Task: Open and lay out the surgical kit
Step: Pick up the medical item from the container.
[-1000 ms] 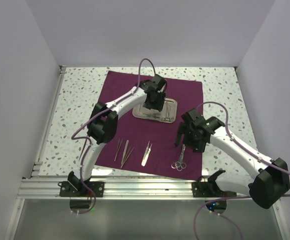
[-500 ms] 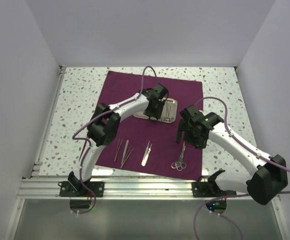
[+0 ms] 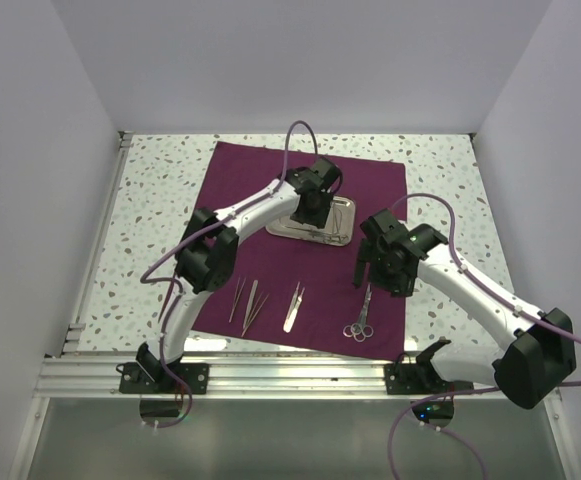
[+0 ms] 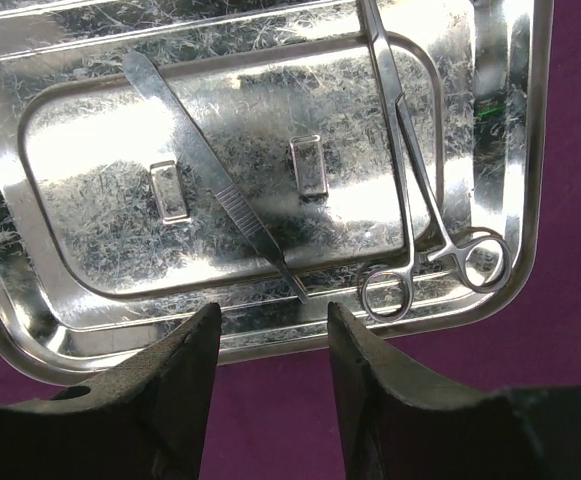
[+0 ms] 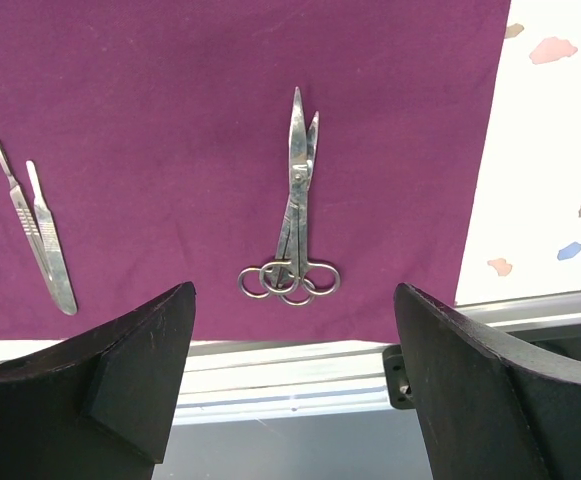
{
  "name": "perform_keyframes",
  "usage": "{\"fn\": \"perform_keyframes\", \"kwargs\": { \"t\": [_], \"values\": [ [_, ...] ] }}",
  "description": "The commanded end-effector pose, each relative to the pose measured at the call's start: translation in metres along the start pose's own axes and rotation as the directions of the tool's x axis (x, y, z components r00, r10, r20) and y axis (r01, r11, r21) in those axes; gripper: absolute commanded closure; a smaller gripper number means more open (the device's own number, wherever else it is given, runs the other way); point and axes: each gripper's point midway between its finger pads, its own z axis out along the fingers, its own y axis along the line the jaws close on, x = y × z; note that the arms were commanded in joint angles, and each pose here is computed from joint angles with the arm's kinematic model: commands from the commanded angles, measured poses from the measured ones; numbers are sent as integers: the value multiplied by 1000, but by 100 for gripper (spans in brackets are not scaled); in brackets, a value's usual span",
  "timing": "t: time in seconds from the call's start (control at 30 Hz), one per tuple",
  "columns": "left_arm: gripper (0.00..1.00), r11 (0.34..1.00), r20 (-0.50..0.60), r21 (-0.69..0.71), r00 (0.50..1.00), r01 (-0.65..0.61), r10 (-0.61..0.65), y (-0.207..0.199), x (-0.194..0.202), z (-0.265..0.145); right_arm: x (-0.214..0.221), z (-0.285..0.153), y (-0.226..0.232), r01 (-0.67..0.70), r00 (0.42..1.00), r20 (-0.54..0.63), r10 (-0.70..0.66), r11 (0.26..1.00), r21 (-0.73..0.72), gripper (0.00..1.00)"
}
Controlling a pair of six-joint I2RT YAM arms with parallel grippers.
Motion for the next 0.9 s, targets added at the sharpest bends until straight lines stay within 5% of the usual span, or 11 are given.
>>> {"fn": "perform_keyframes", "kwargs": {
  "t": [0.0, 0.67, 0.87],
  "values": [
    [50, 1000, -4, -19, 1000, 19, -19, 2, 0, -1, -14, -10, 1, 13, 999, 46, -14, 1000, 15, 16],
    [54, 994, -80, -112, 997, 3, -12, 18, 29, 38, -16, -8, -2, 35, 998, 46, -36, 999, 20, 17],
    [64, 988, -114, -155, 993, -5, -12, 31, 47, 40, -19, -6, -3, 33, 998, 45, -33, 999, 18, 18]
  ]
}}
